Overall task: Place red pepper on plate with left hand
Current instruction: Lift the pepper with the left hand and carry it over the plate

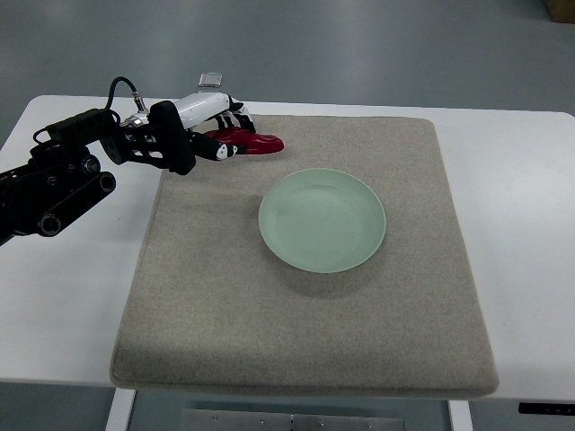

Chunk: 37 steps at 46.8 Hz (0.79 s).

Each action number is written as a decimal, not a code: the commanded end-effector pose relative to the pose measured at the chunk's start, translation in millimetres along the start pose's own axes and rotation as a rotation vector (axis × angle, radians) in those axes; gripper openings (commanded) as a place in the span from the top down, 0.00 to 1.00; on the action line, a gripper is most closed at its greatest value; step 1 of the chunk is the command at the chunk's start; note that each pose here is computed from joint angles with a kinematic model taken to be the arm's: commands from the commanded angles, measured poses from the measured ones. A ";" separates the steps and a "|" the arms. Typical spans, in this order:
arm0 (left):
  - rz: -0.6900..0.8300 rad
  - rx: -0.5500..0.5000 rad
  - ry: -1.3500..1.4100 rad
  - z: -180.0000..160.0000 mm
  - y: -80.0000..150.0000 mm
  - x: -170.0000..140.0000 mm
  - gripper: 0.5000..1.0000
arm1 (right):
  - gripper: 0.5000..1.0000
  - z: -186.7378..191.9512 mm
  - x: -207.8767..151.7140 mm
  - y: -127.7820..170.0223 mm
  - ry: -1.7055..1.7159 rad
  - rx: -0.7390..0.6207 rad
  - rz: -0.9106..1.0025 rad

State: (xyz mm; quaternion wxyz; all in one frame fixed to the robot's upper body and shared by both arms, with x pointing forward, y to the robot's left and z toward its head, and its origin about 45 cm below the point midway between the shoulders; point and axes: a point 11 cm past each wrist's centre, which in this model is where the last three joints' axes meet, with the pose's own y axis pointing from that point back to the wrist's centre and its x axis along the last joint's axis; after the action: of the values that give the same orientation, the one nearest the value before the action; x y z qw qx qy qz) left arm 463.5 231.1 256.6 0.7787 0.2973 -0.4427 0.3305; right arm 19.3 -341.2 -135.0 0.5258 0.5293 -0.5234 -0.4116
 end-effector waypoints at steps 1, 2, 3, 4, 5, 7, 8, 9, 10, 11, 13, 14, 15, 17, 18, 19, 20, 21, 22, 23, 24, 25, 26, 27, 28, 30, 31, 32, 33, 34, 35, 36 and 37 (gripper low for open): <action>-0.004 -0.040 -0.003 14.6 -6.5 1.5 1.00 | 0.14 0.0 -0.1 0.0 0.000 0.000 -0.001; -0.005 -0.052 -0.001 19.1 -8.7 0.7 1.00 | 0.14 0.0 0.0 0.0 0.000 0.000 0.000; -0.006 -0.061 0.000 22.7 -10.5 0.2 1.00 | 0.14 0.0 0.0 0.0 0.000 0.000 0.000; -0.008 -0.072 0.002 26.7 -12.6 -1.0 1.00 | 0.14 0.0 0.0 0.0 0.000 0.000 0.000; -0.011 -0.081 0.003 30.3 -14.2 -2.0 1.00 | 0.14 0.0 0.0 0.0 0.000 0.000 0.000; -0.015 -0.101 0.004 38.0 -17.8 -3.7 1.00 | 0.14 0.0 0.0 0.0 0.000 0.000 0.000; -0.018 -0.112 0.006 42.3 -20.0 -5.8 1.00 | 0.14 0.0 0.0 0.0 0.000 0.000 0.000; -0.019 -0.122 0.004 46.3 -21.7 -6.0 1.00 | 0.14 0.0 0.0 0.0 0.000 0.000 0.000; -0.022 -0.134 0.004 50.9 -23.6 -7.2 1.00 | 0.14 0.0 0.0 0.0 0.000 0.000 0.000; -0.022 -0.144 0.005 54.6 -25.1 -7.6 1.00 | 0.14 0.0 0.0 0.0 0.000 0.000 0.000; -0.027 -0.164 0.005 62.3 -27.9 -10.5 1.00 | 0.14 0.0 0.0 0.0 0.000 0.000 0.000; -0.028 -0.172 0.006 65.7 -29.4 -11.9 1.00 | 0.14 0.0 0.0 0.0 0.000 0.000 0.000; -0.030 -0.182 0.008 69.6 -31.1 -13.6 1.00 | 0.14 0.0 0.0 0.0 0.000 0.000 0.000; -0.036 -0.197 0.012 76.0 -33.9 -16.8 1.00 | 0.14 0.0 0.0 0.0 0.000 0.000 0.000; -0.037 -0.203 0.014 78.3 -34.9 -17.8 1.00 | 0.14 0.0 0.0 0.0 0.000 0.000 0.000; -0.039 -0.208 0.014 80.6 -35.9 -19.2 1.00 | 0.14 0.0 0.0 0.0 0.000 0.000 0.000; -0.040 -0.214 0.016 83.0 -37.2 -20.5 1.00 | 0.14 0.0 0.0 0.0 0.000 0.000 0.000; -0.041 -0.219 0.019 85.4 -38.5 -21.7 1.00 | 0.14 0.0 0.0 0.0 0.000 0.000 0.000; -0.047 -0.224 0.021 87.9 -39.7 -24.0 1.00 | 0.14 0.0 0.0 0.0 0.000 0.000 0.000; -0.052 -0.231 0.022 90.4 -40.6 -26.4 1.00 | 0.14 0.0 0.0 0.0 0.000 0.000 0.000; -0.060 -0.234 0.021 91.6 -41.1 -29.3 1.00 | 0.14 0.0 -0.1 0.0 0.000 0.000 -0.001; -0.068 -0.237 0.018 93.2 -41.8 -32.0 1.00 | 0.14 0.0 0.0 0.0 0.000 0.000 0.000; -0.075 -0.242 0.015 95.3 -42.8 -34.9 1.00 | 0.14 0.0 -0.1 0.0 0.000 0.000 -0.001; -0.083 -0.246 0.011 96.7 -43.1 -37.4 1.00 | 0.14 0.0 -0.1 0.0 0.000 0.000 -0.001; -0.089 -0.253 0.008 99.6 -43.9 -39.0 1.00 | 0.14 0.0 -0.1 0.0 0.000 0.000 -0.001; -0.102 -0.261 0.006 103.1 -44.8 -44.0 1.00 | 0.14 0.0 0.0 0.0 0.000 0.000 0.000; -0.108 -0.264 0.005 104.3 -45.3 -46.5 1.00 | 0.14 0.0 -0.1 0.0 0.000 0.000 -0.001; -0.115 -0.269 0.005 106.7 -45.9 -49.2 1.00 | 0.14 0.0 0.0 0.0 0.000 0.000 0.000; -0.120 -0.275 0.005 109.0 -46.3 -51.3 1.00 | 0.14 0.0 0.0 0.0 0.000 0.000 0.000; -0.127 -0.276 0.003 109.6 -46.4 -53.9 1.00 | 0.14 0.0 0.0 0.0 0.000 0.000 0.000; -0.133 -0.279 0.002 110.8 -46.8 -56.3 1.00 | 0.14 0.0 0.0 0.0 0.000 0.000 0.000; -0.141 -0.280 0.000 111.3 -46.8 -59.0 1.00 | 0.14 0.0 0.0 0.0 0.000 0.000 0.000; -0.148 -0.282 -0.002 111.9 -46.8 -61.6 1.00 | 0.14 0.0 0.0 0.0 0.000 0.000 0.000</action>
State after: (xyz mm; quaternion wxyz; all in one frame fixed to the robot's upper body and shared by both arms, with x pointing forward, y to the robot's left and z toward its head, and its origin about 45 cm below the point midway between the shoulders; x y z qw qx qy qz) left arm 424.5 106.4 248.0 0.8324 0.2141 -0.4630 0.2165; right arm 19.2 -341.2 -135.0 0.5257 0.5294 -0.5233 -0.4117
